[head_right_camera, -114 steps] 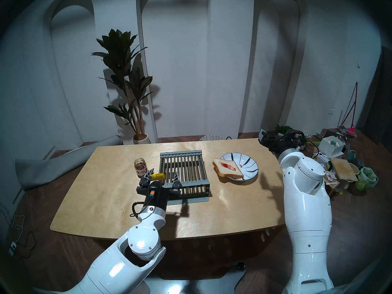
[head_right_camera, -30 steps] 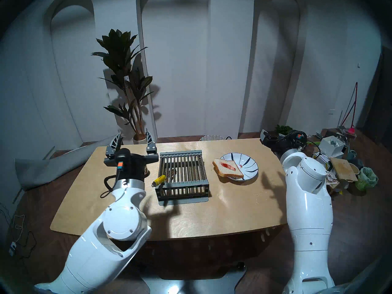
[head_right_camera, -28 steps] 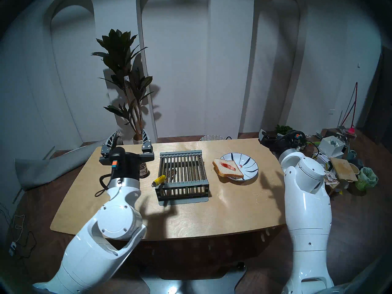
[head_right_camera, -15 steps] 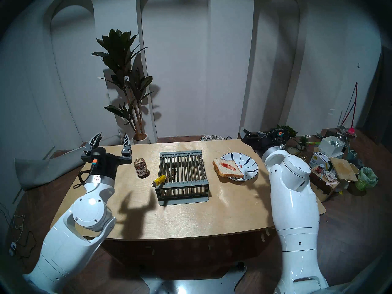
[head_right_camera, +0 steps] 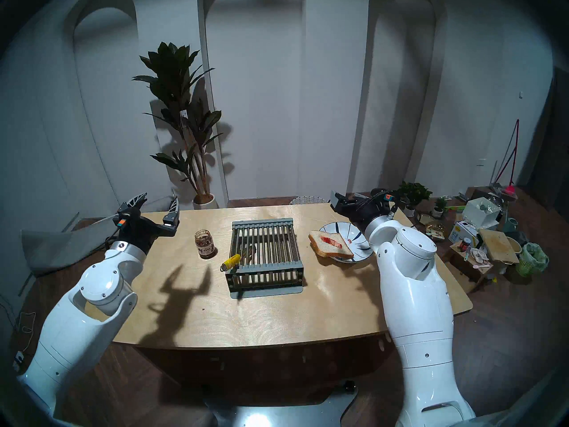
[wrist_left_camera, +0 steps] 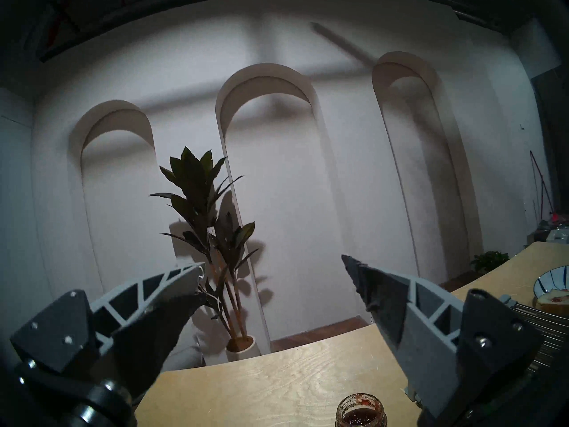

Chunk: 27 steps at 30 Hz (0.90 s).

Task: Spread jam over the slice of bread with the knife

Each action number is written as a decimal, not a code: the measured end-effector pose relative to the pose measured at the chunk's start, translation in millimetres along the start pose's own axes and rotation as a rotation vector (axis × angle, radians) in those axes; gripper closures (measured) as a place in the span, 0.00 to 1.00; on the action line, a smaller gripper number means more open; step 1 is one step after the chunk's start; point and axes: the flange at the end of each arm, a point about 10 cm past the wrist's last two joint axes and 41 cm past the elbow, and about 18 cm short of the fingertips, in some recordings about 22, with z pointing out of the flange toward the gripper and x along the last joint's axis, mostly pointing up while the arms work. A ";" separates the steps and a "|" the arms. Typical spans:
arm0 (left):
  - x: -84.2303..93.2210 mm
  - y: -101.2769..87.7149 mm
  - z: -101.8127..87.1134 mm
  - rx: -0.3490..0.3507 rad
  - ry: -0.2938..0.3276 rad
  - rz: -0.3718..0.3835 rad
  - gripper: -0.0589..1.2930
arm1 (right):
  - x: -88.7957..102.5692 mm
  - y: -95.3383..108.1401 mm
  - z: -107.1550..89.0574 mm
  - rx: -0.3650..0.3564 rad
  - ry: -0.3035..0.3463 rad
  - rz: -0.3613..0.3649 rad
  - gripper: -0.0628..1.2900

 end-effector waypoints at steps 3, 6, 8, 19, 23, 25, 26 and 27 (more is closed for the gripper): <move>-4.1 -5.8 3.6 -0.041 -0.022 -0.046 0.06 | -3.2 -0.4 0.1 0.003 -0.004 -0.014 0.07; -6.8 -10.4 6.5 -0.080 -0.037 -0.098 0.06 | -6.7 -0.8 0.0 0.003 -0.005 -0.029 0.07; -7.6 -12.7 7.8 -0.104 -0.041 -0.129 0.06 | -8.6 -1.0 -0.2 0.004 -0.004 -0.038 0.07; -11.7 -21.5 11.4 -0.275 -0.041 -0.220 0.06 | -19.1 0.3 -2.5 -0.031 0.042 -0.070 0.07; -12.5 -24.5 12.2 -0.322 -0.034 -0.232 0.06 | -20.6 0.8 -2.6 -0.040 0.054 -0.074 0.07; -13.4 -27.0 13.1 -0.345 -0.035 -0.240 0.06 | -20.8 0.8 -2.5 -0.044 0.061 -0.075 0.07; -14.1 -28.3 13.7 -0.350 -0.036 -0.242 0.06 | -20.9 0.9 -2.4 -0.045 0.063 -0.076 0.07; -15.8 -30.3 14.8 -0.353 -0.039 -0.245 0.06 | -21.1 0.9 -2.3 -0.045 0.067 -0.076 0.07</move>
